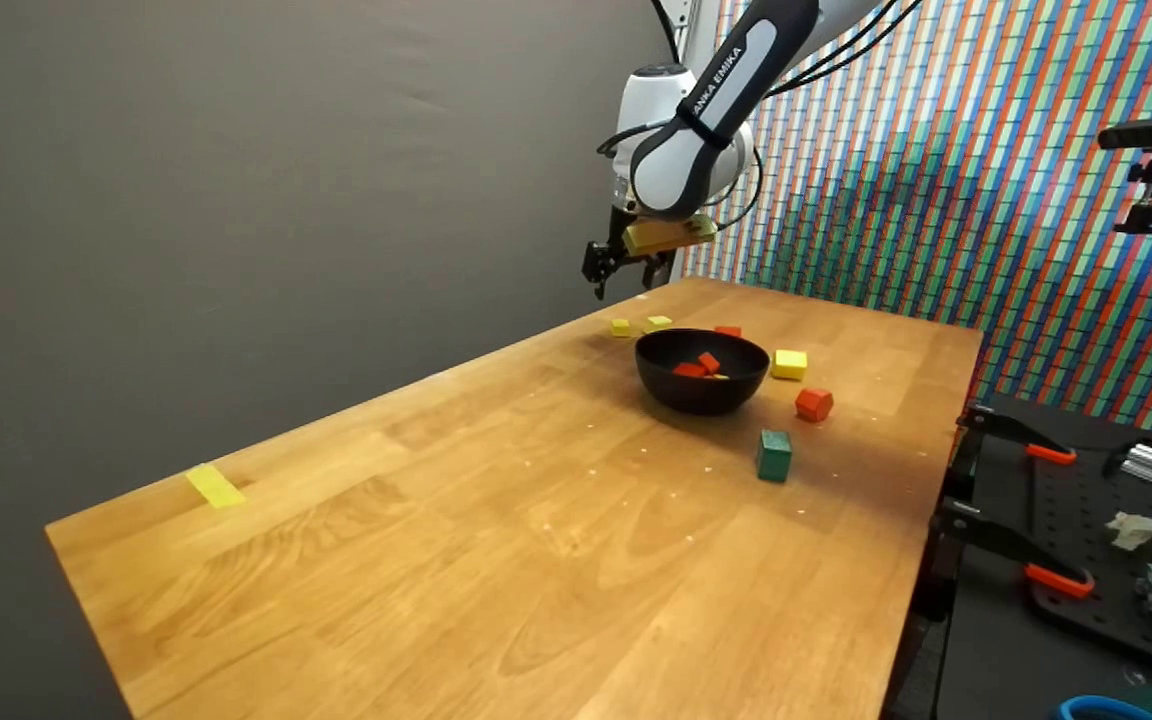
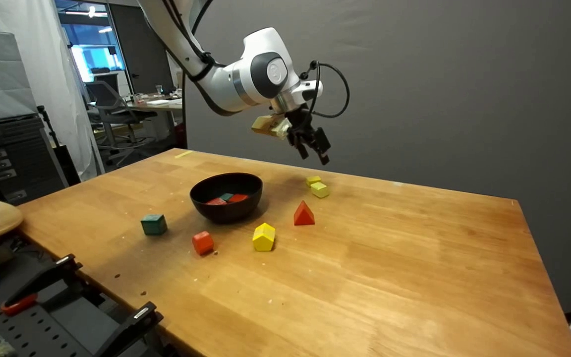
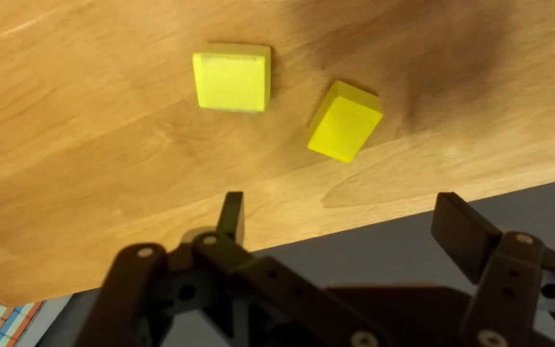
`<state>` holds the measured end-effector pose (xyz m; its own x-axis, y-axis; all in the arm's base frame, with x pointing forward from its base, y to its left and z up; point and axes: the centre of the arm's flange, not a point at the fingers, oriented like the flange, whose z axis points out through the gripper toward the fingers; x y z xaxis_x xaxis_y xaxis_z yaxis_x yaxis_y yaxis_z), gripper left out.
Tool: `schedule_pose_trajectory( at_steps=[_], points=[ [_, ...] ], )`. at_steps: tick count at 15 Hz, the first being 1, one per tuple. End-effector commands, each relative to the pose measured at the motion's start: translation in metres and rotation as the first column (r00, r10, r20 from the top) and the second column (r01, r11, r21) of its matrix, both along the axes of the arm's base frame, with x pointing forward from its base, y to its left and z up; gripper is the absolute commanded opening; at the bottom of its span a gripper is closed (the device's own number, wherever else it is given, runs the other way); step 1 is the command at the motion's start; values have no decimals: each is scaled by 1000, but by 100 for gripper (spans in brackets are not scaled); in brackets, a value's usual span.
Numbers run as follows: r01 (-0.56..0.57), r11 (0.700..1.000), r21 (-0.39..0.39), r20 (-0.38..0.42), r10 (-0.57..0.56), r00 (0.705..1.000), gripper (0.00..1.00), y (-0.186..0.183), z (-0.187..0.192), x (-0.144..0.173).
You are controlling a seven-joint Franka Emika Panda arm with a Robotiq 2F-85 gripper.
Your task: Put all the blocks in the bowl
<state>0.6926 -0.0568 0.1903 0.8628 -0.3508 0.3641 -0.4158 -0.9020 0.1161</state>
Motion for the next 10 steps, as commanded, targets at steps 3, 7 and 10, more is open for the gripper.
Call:
schedule_pose_trajectory(
  at_steps=[3,7,10],
  points=[
    [-4,1000,26,-19,5,1000,100,0,-16,5],
    [-12,998,59,-36,14,999,100,8,-35,11],
    [-19,996,83,-47,23,999,100,12,-48,17]
  ],
)
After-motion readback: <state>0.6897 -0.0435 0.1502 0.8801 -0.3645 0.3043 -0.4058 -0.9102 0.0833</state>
